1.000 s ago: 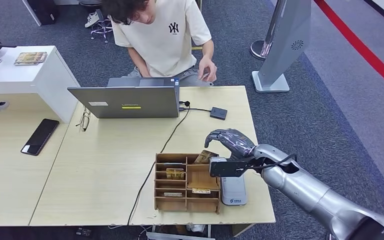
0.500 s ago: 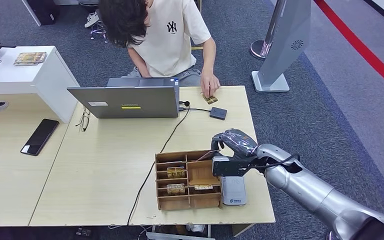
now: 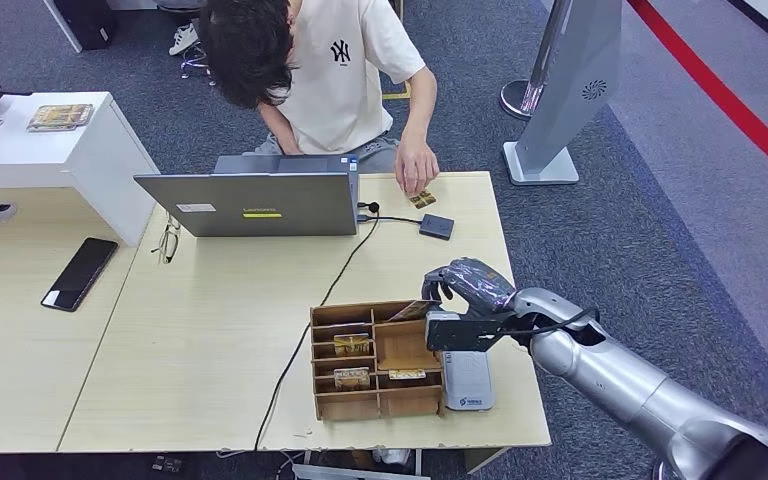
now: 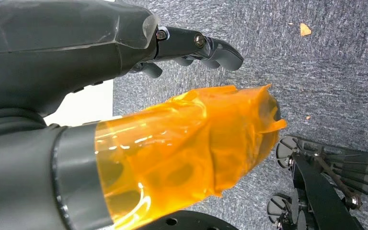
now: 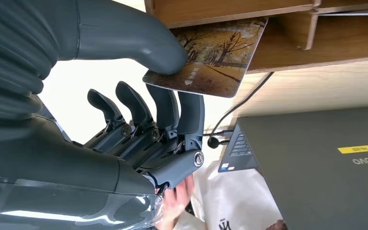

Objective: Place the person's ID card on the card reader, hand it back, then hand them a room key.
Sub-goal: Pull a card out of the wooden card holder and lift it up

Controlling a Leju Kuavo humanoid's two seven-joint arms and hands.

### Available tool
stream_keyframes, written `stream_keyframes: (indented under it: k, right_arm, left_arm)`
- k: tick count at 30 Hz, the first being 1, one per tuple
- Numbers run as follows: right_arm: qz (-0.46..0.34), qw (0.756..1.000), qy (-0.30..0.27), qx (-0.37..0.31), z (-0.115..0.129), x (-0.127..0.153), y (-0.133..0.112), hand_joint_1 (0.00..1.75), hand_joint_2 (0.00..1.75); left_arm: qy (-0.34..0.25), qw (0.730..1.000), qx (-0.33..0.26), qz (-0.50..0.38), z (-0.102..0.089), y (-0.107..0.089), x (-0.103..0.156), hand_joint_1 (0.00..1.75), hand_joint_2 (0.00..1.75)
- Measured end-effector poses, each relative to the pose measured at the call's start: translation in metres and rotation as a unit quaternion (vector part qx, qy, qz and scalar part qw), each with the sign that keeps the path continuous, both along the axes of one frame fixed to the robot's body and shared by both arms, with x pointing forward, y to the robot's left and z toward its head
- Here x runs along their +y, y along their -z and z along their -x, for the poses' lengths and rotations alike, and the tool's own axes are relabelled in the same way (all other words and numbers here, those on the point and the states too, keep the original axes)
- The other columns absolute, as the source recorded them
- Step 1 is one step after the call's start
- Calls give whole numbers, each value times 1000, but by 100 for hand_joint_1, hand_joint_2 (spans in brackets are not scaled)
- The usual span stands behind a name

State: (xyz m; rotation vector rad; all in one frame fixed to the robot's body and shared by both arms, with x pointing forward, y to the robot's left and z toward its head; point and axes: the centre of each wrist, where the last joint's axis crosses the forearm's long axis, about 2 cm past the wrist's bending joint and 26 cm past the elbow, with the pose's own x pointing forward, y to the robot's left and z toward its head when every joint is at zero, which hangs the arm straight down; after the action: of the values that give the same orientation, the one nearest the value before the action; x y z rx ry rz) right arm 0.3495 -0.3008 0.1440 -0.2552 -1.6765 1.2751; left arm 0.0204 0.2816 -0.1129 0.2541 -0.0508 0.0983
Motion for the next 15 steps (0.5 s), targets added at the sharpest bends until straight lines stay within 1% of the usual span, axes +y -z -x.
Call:
stream_keyframes:
  k: [4, 8, 10, 15]
  right_arm:
    - [-3, 1000, -1, 2, 0, 0, 0, 161, 175]
    - [-49, 999, -8, 17, -5, -5, -6, 173, 175]
    - [-71, 997, -8, 18, -9, -8, -11, 173, 175]
    - [-94, 995, -2, 14, -16, -17, -20, 174, 175]
  left_arm:
    - [0, 1000, 0, 0, 0, 0, 0, 0, 0]
    - [0, 1000, -1, -2, 0, 0, 0, 0, 0]
    - [0, 1000, -3, -3, 1, 0, 0, 0, 0]
    - [-1, 1000, -3, -4, 2, 0, 0, 0, 0]
